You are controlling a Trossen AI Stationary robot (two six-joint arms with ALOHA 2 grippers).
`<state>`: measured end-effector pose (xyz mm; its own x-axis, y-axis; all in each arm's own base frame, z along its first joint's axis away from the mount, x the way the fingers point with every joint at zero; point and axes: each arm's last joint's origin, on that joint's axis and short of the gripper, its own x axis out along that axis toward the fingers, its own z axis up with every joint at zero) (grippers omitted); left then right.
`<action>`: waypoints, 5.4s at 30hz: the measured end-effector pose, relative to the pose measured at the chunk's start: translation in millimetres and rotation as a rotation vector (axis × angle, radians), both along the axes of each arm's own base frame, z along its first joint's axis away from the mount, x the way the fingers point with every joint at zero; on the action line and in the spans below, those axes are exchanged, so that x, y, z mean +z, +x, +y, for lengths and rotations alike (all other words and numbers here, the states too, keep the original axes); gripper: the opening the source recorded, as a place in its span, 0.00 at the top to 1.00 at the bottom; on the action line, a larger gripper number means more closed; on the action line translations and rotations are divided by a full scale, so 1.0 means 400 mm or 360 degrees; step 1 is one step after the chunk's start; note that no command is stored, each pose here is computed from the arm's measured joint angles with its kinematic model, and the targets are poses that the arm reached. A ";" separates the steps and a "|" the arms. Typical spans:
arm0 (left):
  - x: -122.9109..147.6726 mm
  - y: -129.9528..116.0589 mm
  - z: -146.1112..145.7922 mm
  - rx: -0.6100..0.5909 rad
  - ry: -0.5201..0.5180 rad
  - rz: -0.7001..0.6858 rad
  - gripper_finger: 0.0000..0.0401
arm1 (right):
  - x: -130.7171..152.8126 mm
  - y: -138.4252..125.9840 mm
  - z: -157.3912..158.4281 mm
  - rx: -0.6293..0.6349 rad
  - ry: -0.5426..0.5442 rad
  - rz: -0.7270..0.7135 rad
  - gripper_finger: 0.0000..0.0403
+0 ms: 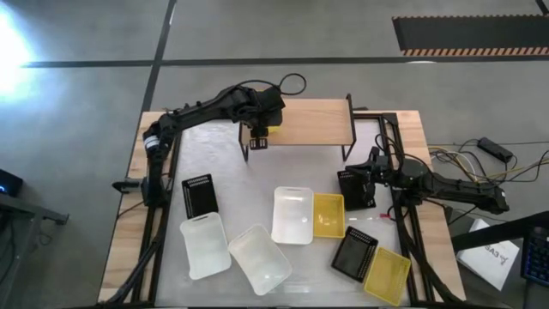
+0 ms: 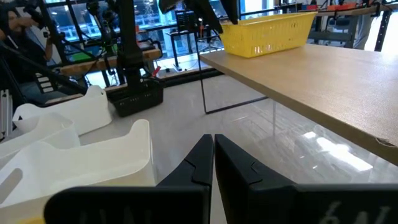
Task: Stack baskets on shelf by color
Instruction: Put the bottom black bin on the shelf, then put the top white bin on the shelf
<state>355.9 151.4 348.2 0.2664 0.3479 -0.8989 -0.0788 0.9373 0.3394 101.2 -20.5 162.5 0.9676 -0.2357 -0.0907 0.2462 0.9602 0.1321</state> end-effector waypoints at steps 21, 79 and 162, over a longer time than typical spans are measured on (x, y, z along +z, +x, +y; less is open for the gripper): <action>0.056 0.115 -0.472 -0.0731 -0.0047 -0.0714 0.66 | 0.000 0.000 0.000 0.0000 0.0000 -0.0001 0.98; -0.339 0.383 -0.975 -0.1258 -0.0241 -0.1086 1.00 | 0.000 0.000 0.000 -0.0001 0.0000 0.0001 0.98; -0.010 0.159 -0.085 0.0032 0.0549 -0.0378 0.70 | 0.000 0.000 0.000 -0.0001 0.0000 -0.0002 0.98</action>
<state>419.5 117.4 344.4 0.4423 0.6248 -0.6434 -0.2094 0.7695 0.6033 101.3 -20.6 162.7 0.9676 -0.2362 -0.0892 0.2465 0.9601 0.1322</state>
